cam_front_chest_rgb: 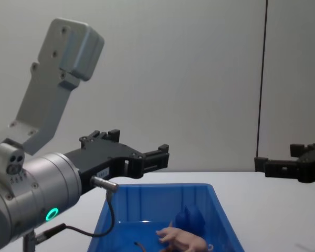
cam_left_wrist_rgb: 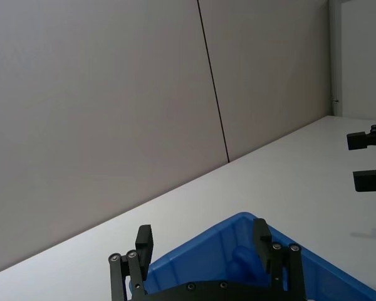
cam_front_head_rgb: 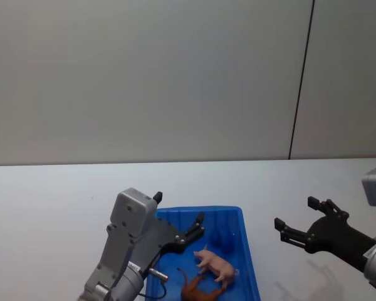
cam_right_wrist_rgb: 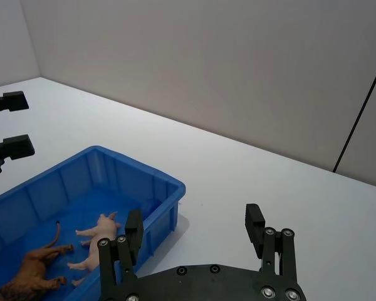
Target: Pick up the two dolls from the table and place them into the box.
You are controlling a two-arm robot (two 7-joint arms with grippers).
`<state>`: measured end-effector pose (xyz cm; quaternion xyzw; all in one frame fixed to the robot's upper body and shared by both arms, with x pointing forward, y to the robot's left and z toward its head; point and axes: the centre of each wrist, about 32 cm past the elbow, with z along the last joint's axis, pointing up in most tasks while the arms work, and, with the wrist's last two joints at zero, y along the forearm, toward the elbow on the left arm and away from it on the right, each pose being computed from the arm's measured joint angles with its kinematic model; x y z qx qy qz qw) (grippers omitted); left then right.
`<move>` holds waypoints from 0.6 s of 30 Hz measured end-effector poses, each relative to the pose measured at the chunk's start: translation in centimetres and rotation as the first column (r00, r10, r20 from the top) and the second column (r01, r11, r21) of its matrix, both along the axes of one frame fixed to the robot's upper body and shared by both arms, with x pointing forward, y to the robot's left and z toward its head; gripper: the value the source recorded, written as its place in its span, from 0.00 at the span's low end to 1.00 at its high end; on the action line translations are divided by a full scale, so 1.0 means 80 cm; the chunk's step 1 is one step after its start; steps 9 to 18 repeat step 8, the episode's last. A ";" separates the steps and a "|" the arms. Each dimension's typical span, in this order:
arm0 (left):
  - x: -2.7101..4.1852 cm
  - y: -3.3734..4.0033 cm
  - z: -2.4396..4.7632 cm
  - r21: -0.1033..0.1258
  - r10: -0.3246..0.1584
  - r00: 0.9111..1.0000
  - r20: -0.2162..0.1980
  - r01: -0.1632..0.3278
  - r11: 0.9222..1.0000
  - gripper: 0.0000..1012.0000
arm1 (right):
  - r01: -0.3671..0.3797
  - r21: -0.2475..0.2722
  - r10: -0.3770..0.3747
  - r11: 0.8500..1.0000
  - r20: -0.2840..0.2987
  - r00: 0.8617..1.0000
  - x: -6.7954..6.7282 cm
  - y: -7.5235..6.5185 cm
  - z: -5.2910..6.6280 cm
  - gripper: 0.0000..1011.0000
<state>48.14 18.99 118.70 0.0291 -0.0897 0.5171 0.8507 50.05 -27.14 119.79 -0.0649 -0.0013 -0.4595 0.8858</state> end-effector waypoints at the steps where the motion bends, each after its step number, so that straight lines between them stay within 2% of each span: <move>1: 0.0003 0.0012 0.0003 -0.001 -0.002 1.000 0.007 0.002 1.000 0.99 | 0.000 0.000 0.000 1.000 0.000 1.000 0.000 0.000 0.000 0.99; 8: 0.0009 0.0045 0.0022 -0.004 -0.008 1.000 0.027 0.008 1.000 0.99 | 0.000 0.000 0.000 1.000 0.000 1.000 0.000 0.000 0.000 0.99; 18: 0.0009 0.0045 0.0022 -0.004 -0.008 1.000 0.027 0.008 1.000 0.99 | 0.000 0.000 0.000 1.000 0.000 1.000 0.000 0.000 0.000 0.99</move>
